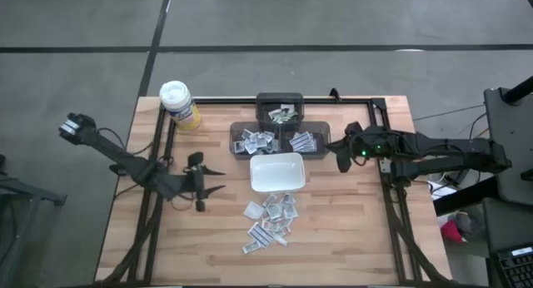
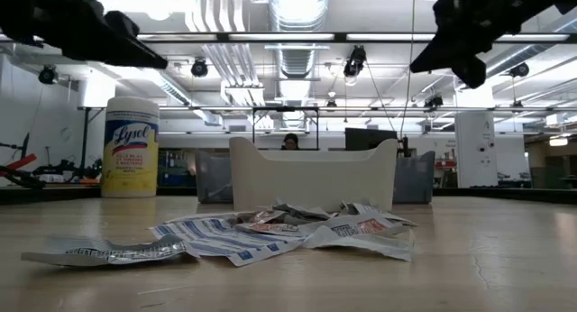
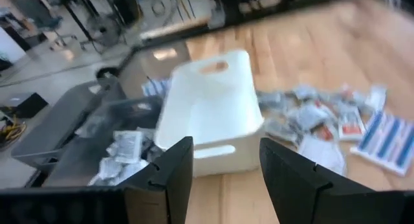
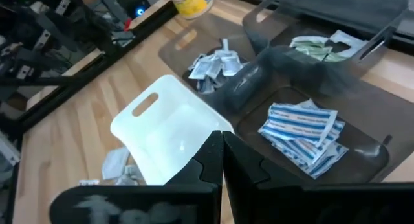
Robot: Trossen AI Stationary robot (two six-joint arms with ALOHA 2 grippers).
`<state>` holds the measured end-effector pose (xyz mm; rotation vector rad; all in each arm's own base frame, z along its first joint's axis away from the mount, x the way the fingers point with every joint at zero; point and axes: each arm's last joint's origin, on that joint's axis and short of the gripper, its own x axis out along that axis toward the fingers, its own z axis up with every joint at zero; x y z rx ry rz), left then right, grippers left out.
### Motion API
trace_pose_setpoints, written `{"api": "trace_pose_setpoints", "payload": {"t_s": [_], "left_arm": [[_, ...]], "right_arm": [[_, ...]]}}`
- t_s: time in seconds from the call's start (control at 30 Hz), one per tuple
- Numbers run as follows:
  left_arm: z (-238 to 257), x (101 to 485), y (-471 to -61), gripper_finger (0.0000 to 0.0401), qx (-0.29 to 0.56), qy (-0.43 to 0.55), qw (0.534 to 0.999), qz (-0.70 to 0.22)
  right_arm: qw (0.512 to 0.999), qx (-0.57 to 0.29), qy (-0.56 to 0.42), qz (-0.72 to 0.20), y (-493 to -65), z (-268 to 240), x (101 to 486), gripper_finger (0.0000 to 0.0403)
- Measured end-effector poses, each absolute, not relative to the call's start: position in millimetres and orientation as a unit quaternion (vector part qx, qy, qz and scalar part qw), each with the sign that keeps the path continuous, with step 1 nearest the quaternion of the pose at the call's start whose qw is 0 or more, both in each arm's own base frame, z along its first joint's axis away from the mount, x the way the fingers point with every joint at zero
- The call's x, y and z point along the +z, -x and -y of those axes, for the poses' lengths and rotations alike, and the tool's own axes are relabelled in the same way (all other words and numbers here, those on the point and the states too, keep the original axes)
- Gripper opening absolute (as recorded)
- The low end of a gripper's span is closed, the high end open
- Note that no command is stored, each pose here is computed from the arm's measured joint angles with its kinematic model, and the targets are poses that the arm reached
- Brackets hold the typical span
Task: Pick & Place First Aid Supplies
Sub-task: Put the blue bandage into the right black bin
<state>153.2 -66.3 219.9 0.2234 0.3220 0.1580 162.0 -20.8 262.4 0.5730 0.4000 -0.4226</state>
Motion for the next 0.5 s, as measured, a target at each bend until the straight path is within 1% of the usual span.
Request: {"api": "trace_pose_setpoints", "payload": {"t_s": [0.13,0.33,0.5], "left_arm": [[77,235,-173,0.0177,0.078,-0.110,0.977,-0.163],[95,248,-203,0.0177,0.077,-0.124,0.972,-0.184],[109,255,-228,0.0177,0.077,-0.129,0.969,-0.196]], "right_arm": [[0.926,-0.189,-0.266,-0.192,-154,16,256,0.0008],[0.949,-0.153,-0.240,-0.139,-137,11,256,0.0008],[0.954,-0.140,-0.240,-0.110,-120,10,248,0.0008]]}}
